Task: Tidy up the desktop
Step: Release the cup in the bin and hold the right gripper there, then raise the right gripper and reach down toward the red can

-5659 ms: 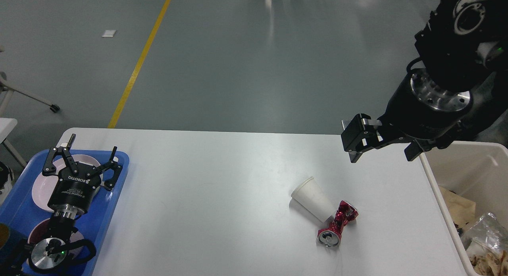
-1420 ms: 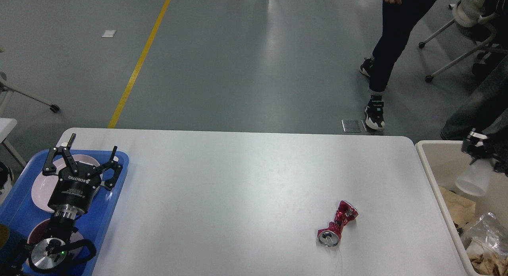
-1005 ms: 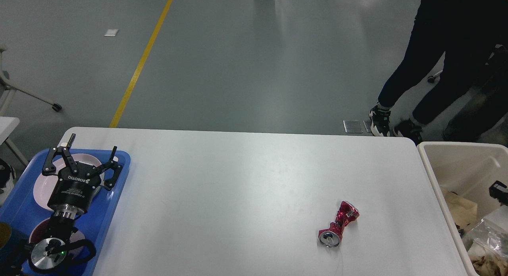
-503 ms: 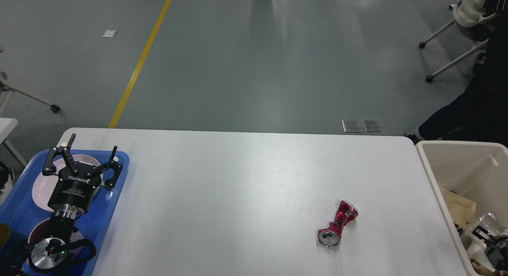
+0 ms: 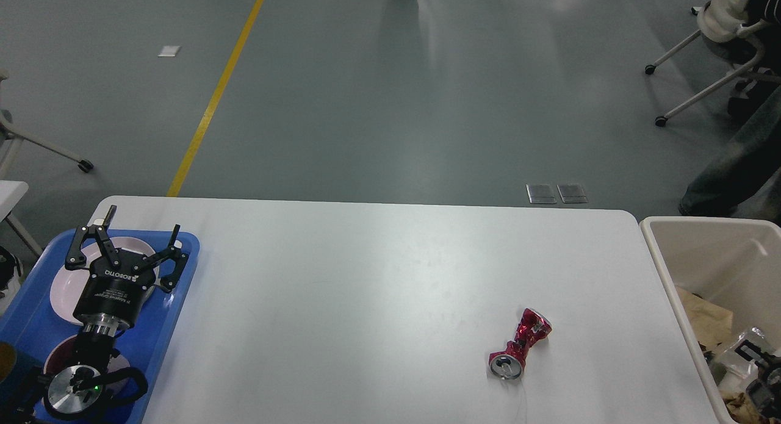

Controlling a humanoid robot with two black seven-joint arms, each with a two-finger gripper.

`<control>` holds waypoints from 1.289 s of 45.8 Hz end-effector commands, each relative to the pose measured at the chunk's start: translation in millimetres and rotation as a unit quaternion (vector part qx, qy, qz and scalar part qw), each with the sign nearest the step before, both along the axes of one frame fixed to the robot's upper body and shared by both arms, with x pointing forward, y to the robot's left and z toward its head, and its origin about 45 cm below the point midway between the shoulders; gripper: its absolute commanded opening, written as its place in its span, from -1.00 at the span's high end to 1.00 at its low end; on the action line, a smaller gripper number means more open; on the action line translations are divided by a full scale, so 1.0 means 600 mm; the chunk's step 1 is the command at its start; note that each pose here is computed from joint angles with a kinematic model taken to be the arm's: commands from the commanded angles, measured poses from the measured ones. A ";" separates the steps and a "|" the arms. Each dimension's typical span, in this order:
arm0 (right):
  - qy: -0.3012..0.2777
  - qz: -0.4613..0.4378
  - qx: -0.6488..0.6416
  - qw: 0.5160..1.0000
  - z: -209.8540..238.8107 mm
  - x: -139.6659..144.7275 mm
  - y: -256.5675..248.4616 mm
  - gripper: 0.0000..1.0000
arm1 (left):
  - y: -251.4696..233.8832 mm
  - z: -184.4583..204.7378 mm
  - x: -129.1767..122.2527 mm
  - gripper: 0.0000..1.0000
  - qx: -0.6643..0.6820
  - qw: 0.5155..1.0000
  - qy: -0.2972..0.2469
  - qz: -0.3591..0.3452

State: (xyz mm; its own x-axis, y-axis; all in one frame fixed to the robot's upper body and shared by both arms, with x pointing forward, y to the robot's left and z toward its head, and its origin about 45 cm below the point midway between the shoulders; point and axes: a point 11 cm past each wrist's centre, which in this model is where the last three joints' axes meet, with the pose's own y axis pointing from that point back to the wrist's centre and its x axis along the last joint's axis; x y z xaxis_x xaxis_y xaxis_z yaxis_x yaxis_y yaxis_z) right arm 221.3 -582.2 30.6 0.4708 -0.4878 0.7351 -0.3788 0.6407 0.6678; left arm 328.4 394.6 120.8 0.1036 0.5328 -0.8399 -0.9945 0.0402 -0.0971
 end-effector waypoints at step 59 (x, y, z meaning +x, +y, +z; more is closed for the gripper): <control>0.210 0.223 0.154 0.939 0.423 0.296 0.259 -1.00 | -0.001 0.000 0.000 -0.93 -0.001 1.000 -0.001 -0.001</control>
State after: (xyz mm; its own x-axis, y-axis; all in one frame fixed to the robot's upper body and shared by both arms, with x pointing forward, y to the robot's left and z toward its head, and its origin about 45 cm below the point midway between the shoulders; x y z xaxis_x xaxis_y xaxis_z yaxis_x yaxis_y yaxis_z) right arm 394.9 -478.4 247.7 0.8220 -0.4195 0.3852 -0.2764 0.2974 0.9138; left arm 328.4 394.4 120.8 0.1048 0.5323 -0.8401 -0.9943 0.0411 -0.0980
